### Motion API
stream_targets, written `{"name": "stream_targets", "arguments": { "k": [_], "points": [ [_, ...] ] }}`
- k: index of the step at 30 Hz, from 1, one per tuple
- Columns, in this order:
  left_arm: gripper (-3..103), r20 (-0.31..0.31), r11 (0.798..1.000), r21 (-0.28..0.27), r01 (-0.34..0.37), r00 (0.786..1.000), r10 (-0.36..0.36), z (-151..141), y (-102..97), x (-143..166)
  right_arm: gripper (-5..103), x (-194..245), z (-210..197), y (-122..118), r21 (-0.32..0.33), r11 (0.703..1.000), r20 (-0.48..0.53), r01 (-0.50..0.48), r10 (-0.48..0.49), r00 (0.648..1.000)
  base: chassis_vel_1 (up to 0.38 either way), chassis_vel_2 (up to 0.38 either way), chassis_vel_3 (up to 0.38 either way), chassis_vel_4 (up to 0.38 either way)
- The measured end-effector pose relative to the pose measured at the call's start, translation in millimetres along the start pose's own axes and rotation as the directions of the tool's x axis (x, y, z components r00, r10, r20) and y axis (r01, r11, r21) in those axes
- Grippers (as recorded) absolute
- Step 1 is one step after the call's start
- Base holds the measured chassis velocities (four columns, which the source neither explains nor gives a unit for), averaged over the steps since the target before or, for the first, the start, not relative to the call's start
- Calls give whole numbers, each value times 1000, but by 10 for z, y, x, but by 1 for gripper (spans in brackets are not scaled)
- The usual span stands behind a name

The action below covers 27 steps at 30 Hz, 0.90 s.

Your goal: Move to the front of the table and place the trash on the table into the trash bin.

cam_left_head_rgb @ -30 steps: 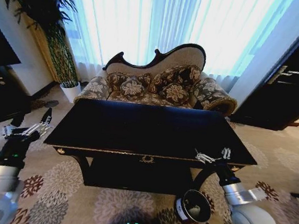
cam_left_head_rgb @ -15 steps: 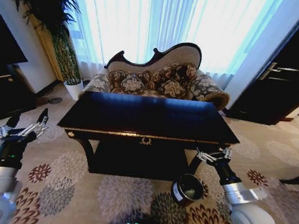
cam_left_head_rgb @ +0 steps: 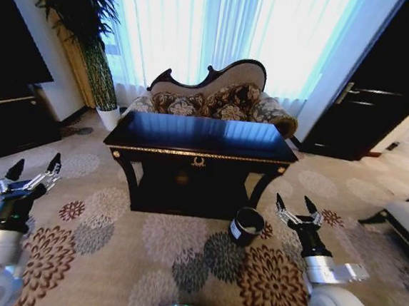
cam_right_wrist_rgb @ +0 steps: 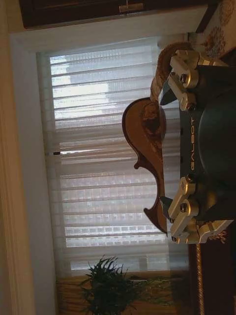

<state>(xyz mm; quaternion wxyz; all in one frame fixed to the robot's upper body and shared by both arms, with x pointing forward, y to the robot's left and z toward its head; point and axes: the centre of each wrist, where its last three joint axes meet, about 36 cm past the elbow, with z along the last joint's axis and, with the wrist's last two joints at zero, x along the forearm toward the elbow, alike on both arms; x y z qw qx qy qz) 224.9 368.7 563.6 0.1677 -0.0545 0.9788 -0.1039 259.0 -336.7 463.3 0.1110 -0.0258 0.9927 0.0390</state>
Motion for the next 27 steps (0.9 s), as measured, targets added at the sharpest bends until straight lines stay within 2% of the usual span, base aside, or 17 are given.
{"name": "stream_targets", "arguments": {
  "k": [15, 27],
  "points": [
    [100, 10, 1000, 0, -13, 1000, 13, -31, -45, 8, 100, -14, 15, -43, 13, 1000, 20, 0, 0, 1000, 270, -286, -283, 306],
    [100, 8, 1000, -15, -20, 1000, 20, -53, -73, 20, 100, -54, 110, -30, 3, 1000, 25, 13, -13, 1000, 1, 7, -5, 3]
  ]
}}
